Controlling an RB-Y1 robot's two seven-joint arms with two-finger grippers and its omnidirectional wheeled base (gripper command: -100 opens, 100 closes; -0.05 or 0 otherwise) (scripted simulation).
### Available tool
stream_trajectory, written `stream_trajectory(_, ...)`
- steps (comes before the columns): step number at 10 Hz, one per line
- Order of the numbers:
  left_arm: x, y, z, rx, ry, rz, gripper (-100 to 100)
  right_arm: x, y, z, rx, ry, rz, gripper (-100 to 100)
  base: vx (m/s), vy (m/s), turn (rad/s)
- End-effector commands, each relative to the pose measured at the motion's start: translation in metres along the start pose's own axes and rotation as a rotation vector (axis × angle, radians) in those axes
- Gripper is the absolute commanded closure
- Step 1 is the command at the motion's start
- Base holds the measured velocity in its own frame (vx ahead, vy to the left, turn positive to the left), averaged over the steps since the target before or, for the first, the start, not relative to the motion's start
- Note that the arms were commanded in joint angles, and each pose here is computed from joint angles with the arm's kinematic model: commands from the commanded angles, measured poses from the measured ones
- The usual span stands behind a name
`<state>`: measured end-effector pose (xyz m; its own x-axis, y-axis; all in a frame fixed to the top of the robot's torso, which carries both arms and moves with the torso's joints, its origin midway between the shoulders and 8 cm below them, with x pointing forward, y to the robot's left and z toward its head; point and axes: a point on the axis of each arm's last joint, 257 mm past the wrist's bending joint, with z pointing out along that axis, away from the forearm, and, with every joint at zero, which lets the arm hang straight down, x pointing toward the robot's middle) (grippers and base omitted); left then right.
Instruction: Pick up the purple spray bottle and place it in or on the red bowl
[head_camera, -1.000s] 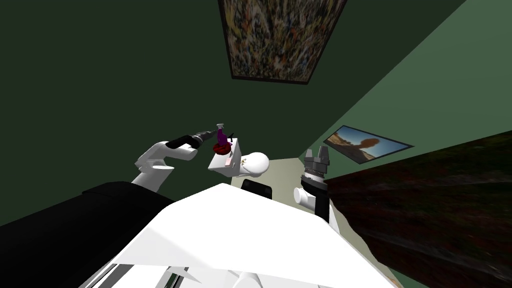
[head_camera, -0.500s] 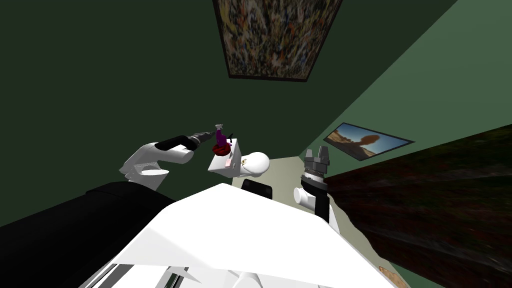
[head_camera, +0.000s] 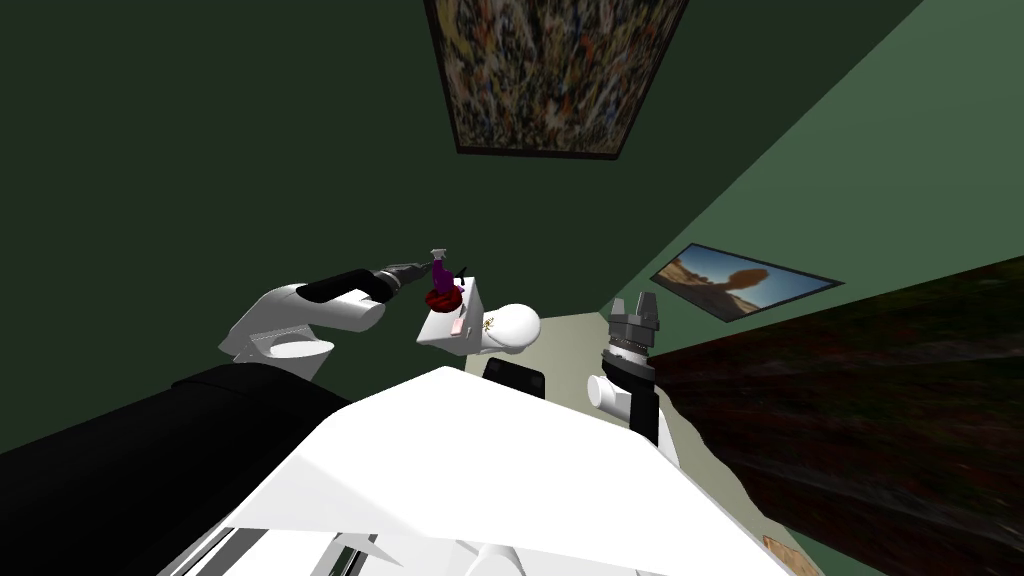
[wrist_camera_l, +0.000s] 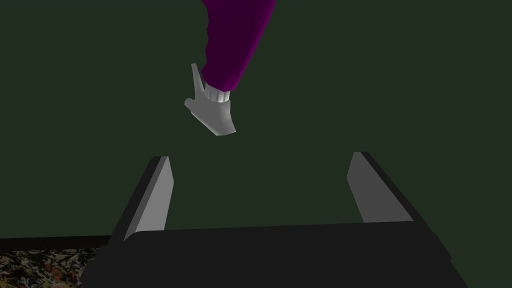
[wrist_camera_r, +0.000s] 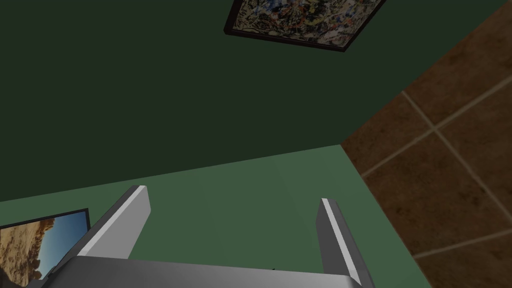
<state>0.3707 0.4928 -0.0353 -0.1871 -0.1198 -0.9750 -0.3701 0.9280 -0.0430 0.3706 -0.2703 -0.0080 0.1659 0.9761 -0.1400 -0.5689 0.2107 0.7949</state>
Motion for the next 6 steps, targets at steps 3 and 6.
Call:
stream_trajectory(3, 0.0001, 0.0001, 0.0001, 0.0, 0.0, 0.0, 0, 0.0, 0.0, 0.0, 0.0, 0.0, 0.0, 0, 0.0, 0.0, 0.0)
stream_trajectory(6, 0.0001, 0.0001, 0.0001, 0.0, 0.0, 0.0, 0, 0.0, 0.0, 0.0, 0.0, 0.0, 0.0, 0, 0.0, 0.0, 0.0)
